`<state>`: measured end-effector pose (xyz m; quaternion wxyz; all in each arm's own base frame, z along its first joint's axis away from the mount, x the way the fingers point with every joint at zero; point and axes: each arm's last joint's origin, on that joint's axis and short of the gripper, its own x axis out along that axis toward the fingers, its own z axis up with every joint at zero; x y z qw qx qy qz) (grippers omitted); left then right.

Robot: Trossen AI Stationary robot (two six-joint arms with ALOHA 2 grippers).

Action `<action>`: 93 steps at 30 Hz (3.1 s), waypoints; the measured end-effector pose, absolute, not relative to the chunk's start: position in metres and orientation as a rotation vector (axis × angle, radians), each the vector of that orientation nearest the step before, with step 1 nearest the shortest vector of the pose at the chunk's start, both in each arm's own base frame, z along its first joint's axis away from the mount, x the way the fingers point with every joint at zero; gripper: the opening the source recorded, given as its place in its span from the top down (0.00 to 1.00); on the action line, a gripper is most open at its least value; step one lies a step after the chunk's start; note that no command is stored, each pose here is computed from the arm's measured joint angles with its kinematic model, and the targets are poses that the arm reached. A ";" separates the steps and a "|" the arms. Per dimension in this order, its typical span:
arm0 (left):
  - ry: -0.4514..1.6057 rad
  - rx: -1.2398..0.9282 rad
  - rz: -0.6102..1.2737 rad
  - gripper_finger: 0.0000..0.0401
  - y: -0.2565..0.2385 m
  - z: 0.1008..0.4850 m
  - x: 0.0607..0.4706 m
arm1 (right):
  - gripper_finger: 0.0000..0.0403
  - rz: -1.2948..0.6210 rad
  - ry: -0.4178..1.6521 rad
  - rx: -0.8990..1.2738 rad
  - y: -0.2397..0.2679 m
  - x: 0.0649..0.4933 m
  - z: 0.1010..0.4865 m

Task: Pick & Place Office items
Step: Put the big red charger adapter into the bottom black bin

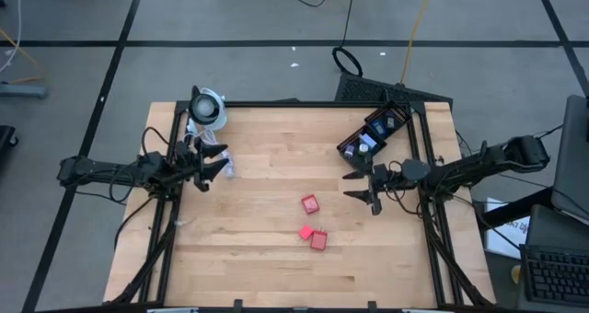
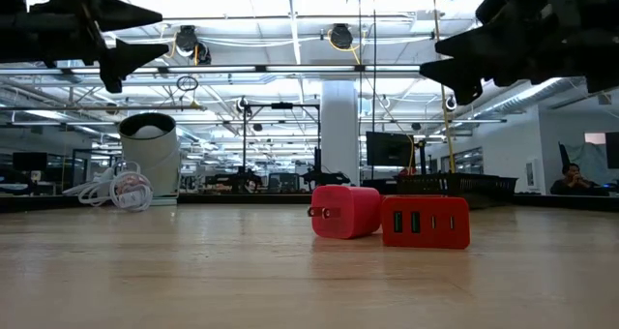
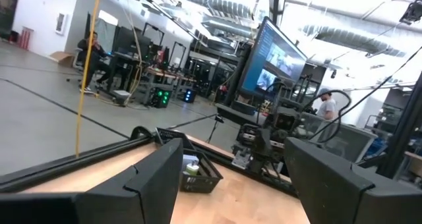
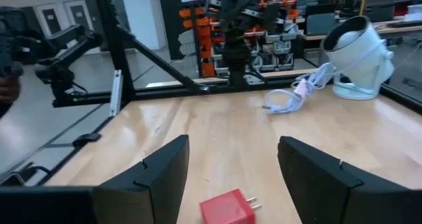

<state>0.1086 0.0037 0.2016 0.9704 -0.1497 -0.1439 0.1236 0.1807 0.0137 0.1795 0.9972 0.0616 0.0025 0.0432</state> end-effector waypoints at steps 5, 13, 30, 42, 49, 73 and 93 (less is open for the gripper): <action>-0.281 -0.226 0.263 0.34 0.004 0.202 0.109 | 0.38 0.082 0.009 0.144 0.034 0.180 0.181; -0.278 -0.208 0.265 0.34 0.004 0.202 0.109 | 0.29 0.089 0.102 0.100 0.095 0.204 0.193; -0.279 -0.209 0.265 0.34 0.004 0.202 0.109 | 0.26 0.020 0.569 0.058 0.178 0.291 0.135; -0.279 -0.210 0.265 0.34 0.004 0.202 0.109 | 0.29 -0.030 0.674 0.019 0.192 0.301 0.126; -0.278 -0.210 0.265 0.34 0.004 0.202 0.109 | 0.29 -0.136 0.675 -0.069 0.184 0.291 0.143; -0.278 -0.210 0.265 0.34 0.004 0.202 0.109 | 0.35 -0.147 0.811 0.079 0.172 0.294 0.119; -0.278 -0.210 0.265 0.34 0.004 0.202 0.109 | 0.38 -0.065 0.745 -0.116 0.148 0.279 0.183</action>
